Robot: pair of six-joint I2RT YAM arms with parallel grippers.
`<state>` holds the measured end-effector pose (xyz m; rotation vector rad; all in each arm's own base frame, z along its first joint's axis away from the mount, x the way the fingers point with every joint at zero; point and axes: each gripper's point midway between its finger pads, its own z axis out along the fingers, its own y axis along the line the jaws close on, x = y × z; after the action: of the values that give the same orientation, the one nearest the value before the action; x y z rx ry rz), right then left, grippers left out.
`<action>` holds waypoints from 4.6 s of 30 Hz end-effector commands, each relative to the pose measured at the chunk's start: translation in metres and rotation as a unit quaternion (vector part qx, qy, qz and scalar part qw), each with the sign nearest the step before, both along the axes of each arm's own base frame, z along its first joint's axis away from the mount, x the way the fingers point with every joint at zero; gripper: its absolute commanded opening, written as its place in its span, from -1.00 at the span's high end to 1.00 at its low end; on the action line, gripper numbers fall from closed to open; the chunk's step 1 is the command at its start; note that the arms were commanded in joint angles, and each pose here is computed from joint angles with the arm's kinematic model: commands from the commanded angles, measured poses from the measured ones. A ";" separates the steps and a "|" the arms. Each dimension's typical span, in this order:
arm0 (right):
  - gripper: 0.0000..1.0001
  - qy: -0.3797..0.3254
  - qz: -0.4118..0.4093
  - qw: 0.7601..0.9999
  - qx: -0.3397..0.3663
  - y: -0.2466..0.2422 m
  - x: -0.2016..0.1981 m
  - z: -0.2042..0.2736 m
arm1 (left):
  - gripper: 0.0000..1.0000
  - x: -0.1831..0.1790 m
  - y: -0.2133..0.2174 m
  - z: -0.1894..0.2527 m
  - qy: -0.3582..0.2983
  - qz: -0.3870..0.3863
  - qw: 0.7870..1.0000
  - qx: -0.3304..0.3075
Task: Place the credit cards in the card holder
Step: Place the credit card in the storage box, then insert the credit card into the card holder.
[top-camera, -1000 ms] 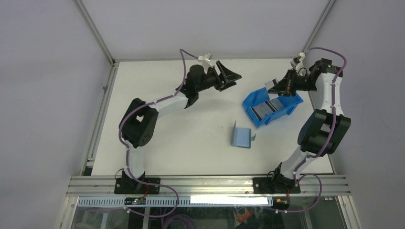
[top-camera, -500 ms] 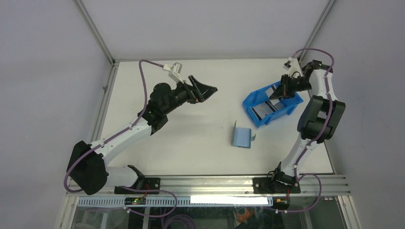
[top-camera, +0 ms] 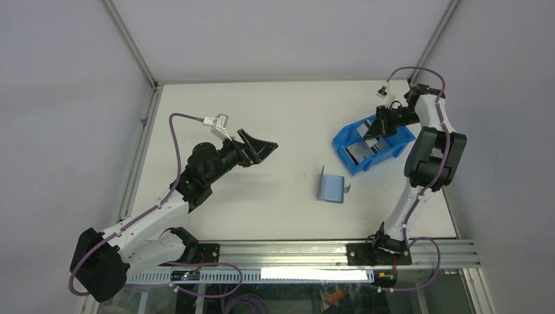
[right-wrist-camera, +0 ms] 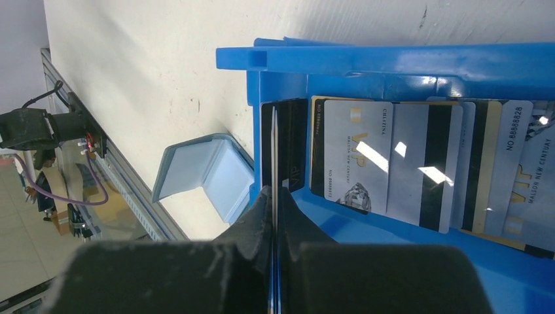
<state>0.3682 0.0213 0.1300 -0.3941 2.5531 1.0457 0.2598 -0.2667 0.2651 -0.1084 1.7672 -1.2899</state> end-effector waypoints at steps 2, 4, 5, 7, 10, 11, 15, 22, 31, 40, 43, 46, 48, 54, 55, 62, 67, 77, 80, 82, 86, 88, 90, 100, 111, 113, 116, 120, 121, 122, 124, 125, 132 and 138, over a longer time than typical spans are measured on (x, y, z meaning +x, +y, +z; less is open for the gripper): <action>0.95 -0.014 0.007 1.000 0.009 0.003 0.011 0.002 | -0.88 0.000 0.012 0.011 -0.015 0.027 0.999 -0.022; 0.93 -0.008 0.004 1.000 0.010 0.002 0.011 0.000 | -0.88 -0.002 0.013 0.011 -0.015 0.027 0.999 -0.023; 0.92 -0.005 0.003 1.000 0.010 0.002 0.011 -0.002 | -0.88 -0.002 0.013 0.011 -0.015 0.027 0.999 -0.023; 0.90 0.000 0.000 1.000 0.012 0.003 0.011 -0.004 | -0.88 -0.002 0.013 0.010 -0.012 0.027 0.999 -0.023; 0.84 0.006 -0.002 1.000 0.015 0.003 0.011 -0.006 | -0.88 -0.002 0.012 0.010 -0.013 0.025 0.999 -0.023; 0.82 0.007 -0.003 1.000 0.015 0.003 0.011 -0.007 | -0.88 -0.002 0.012 0.010 -0.013 0.024 0.999 -0.023; 0.77 0.013 -0.005 1.000 0.018 0.003 0.011 -0.009 | -0.88 -0.002 0.012 0.007 -0.010 0.024 0.999 -0.023; 1.00 0.018 -0.007 1.000 0.022 0.004 0.011 -0.011 | -0.88 -0.004 0.014 0.004 -0.008 0.026 0.999 -0.025; 1.00 -0.007 -0.022 1.000 0.007 0.002 0.014 -0.007 | -0.88 -0.006 0.015 0.003 -0.005 0.026 0.999 -0.026; 1.00 -0.035 -0.015 0.999 -0.003 0.003 0.008 0.011 | -0.87 -0.006 0.011 0.018 -0.017 0.017 0.998 -0.055; 1.00 -0.058 -0.010 0.998 0.003 0.008 0.000 0.032 | -0.88 -0.007 0.011 0.025 -0.022 0.016 0.998 -0.057; 1.00 -0.079 0.001 0.997 0.023 0.018 -0.014 0.056 | -0.92 -0.008 0.011 0.034 -0.028 0.012 0.997 -0.065; 1.00 -0.083 0.000 0.996 0.042 0.028 -0.025 0.068 | -0.95 -0.009 0.005 0.034 -0.019 0.000 0.998 -0.067; 1.00 -0.061 0.006 0.998 0.018 0.059 -0.068 0.060 | -0.90 -0.027 -0.044 0.000 -0.001 -0.044 0.997 0.060; 1.00 -0.060 0.017 0.998 0.004 0.062 -0.078 0.055 | -0.88 -0.031 -0.052 -0.005 -0.003 -0.048 0.994 0.095; 1.00 -0.044 0.055 0.995 -0.074 0.070 -0.123 0.021 | -0.74 -0.044 -0.098 -0.050 0.035 -0.073 0.974 0.212; 1.00 -0.022 0.080 0.993 -0.082 0.091 -0.134 0.002 | -0.63 -0.050 -0.128 -0.079 0.067 -0.089 0.966 0.235; 1.00 0.010 0.117 0.991 -0.060 0.149 -0.109 -0.013 | -0.51 -0.053 -0.144 -0.122 0.105 -0.116 0.953 0.260; 1.00 0.022 0.145 0.987 -0.061 0.172 -0.109 -0.020 | -0.42 -0.053 -0.138 -0.132 0.114 -0.113 0.950 0.270; 1.00 0.030 0.158 0.985 -0.063 0.182 -0.110 -0.026 | -0.32 -0.050 -0.129 -0.141 0.124 -0.101 0.946 0.283; 1.00 0.040 0.166 0.982 -0.075 0.190 -0.108 -0.036 | -0.23 -0.038 -0.097 -0.169 0.162 -0.055 0.929 0.328; 1.00 0.041 0.167 0.982 -0.078 0.192 -0.106 -0.038 | -0.21 -0.033 -0.082 -0.182 0.189 -0.035 0.923 0.333; 1.00 0.041 0.168 0.982 -0.080 0.193 -0.106 -0.038 | -0.21 -0.031 -0.078 -0.185 0.200 -0.033 0.925 0.320; 1.00 0.046 0.177 0.980 -0.080 0.200 -0.111 -0.044 | 0.26 -0.034 -0.094 -0.205 0.245 -0.072 0.916 0.311; 1.00 0.008 0.141 0.989 -0.042 0.197 -0.119 -0.027 | 1.00 -0.023 -0.077 -0.231 0.297 -0.057 0.928 0.218; 1.00 -0.001 0.122 0.992 -0.028 0.194 -0.120 -0.024 | 1.00 -0.022 -0.080 -0.232 0.297 -0.058 0.932 0.199; 1.00 -0.015 0.088 0.996 -0.026 0.185 -0.117 -0.027 | 1.00 -0.022 -0.083 -0.234 0.298 -0.067 0.935 0.181; 1.00 -0.023 0.056 0.996 -0.067 0.169 -0.112 -0.043 | 1.00 -0.023 -0.085 -0.238 0.303 -0.077 0.935 0.169; 1.00 -0.022 0.050 0.996 -0.076 0.166 -0.110 -0.047 | 1.00 -0.023 -0.086 -0.238 0.303 -0.079 0.935 0.166; 1.00 -0.018 0.045 0.995 -0.082 0.164 -0.108 -0.051 | 1.00 -0.024 -0.086 -0.238 0.304 -0.082 0.935 0.164; 1.00 -0.009 0.037 0.996 -0.086 0.163 -0.106 -0.057 | 1.00 -0.024 -0.087 -0.239 0.306 -0.086 0.934 0.161; 1.00 -0.006 0.034 0.996 -0.088 0.163 -0.106 -0.059 | 0.99 -0.025 -0.087 -0.239 0.308 -0.089 0.933 0.162; 1.00 0.006 -0.004 0.994 -0.112 0.156 -0.099 -0.072 | 0.98 -0.027 -0.078 -0.247 0.323 -0.084 0.929 0.160; 1.00 0.032 -0.001 0.994 -0.103 0.161 -0.101 -0.075 | 0.95 -0.027 -0.073 -0.249 0.330 -0.082 0.928 0.152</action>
<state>0.2553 0.1813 0.0568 -0.4467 2.7348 0.8270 0.2363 -0.3494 0.0260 -0.2217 2.5520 -1.1619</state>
